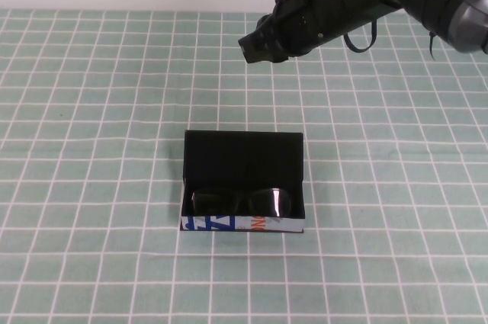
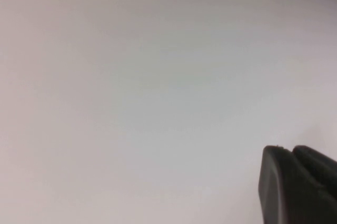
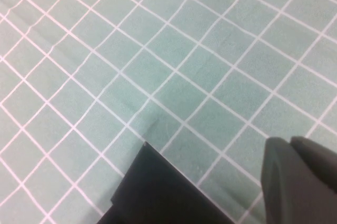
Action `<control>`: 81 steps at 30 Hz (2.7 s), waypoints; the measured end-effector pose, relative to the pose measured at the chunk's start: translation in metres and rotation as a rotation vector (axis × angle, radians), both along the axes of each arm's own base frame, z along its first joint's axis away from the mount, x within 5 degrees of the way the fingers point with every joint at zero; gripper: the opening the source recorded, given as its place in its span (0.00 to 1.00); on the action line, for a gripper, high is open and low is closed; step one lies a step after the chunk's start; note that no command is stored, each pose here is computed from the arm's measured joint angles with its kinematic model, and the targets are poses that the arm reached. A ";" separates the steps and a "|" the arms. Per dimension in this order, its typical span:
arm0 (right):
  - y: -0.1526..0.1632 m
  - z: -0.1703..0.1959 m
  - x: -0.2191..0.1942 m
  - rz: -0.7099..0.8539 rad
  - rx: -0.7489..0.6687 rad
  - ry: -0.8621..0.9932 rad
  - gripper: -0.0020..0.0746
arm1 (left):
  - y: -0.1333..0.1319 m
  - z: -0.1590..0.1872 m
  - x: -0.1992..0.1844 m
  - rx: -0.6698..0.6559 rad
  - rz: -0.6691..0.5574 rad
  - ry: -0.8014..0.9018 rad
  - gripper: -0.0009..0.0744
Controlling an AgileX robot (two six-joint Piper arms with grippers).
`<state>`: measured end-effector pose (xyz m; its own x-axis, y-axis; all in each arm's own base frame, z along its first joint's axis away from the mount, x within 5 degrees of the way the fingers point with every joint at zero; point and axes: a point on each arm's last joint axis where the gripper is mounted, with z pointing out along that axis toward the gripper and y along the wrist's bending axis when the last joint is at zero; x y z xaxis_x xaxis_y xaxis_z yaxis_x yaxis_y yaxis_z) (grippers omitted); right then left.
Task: Return glasses to glasses case
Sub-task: Close the glasses case
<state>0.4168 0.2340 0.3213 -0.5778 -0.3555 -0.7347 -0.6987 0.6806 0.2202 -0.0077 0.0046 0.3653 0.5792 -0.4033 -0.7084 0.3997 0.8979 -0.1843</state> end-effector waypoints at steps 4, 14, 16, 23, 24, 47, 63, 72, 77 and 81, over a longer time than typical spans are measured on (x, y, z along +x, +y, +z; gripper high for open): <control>0.000 0.000 -0.001 0.018 -0.005 0.002 0.01 | -0.001 0.048 -0.008 0.242 0.102 0.137 0.01; -0.004 -0.004 -0.003 0.056 -0.053 0.015 0.01 | -0.025 0.043 0.082 0.695 0.086 0.854 0.01; -0.004 -0.004 -0.003 0.057 -0.058 0.015 0.01 | -0.031 0.036 0.104 0.726 0.076 0.922 0.01; -0.006 -0.004 -0.002 0.054 -0.072 0.005 0.01 | -0.061 0.001 0.172 0.679 -0.103 1.170 0.01; -0.008 -0.004 -0.001 0.049 -0.067 0.007 0.01 | -0.067 -0.010 0.182 0.684 -0.154 1.219 0.01; -0.020 -0.098 0.041 -0.024 -0.022 0.237 0.01 | -0.200 -0.171 0.249 0.992 -0.692 1.383 0.01; -0.019 -0.116 0.044 0.005 -0.050 0.247 0.01 | -0.203 -0.201 0.267 0.950 -0.572 1.421 0.01; -0.014 -0.129 0.040 0.094 -0.029 0.288 0.01 | -0.202 -0.206 0.271 0.942 -0.537 1.423 0.01; -0.015 -0.129 0.036 0.153 -0.041 0.294 0.01 | -0.203 -0.211 0.272 0.937 -0.539 1.434 0.01; -0.015 -0.127 0.033 0.195 -0.052 0.294 0.01 | -0.203 -0.212 0.272 0.930 -0.542 1.438 0.01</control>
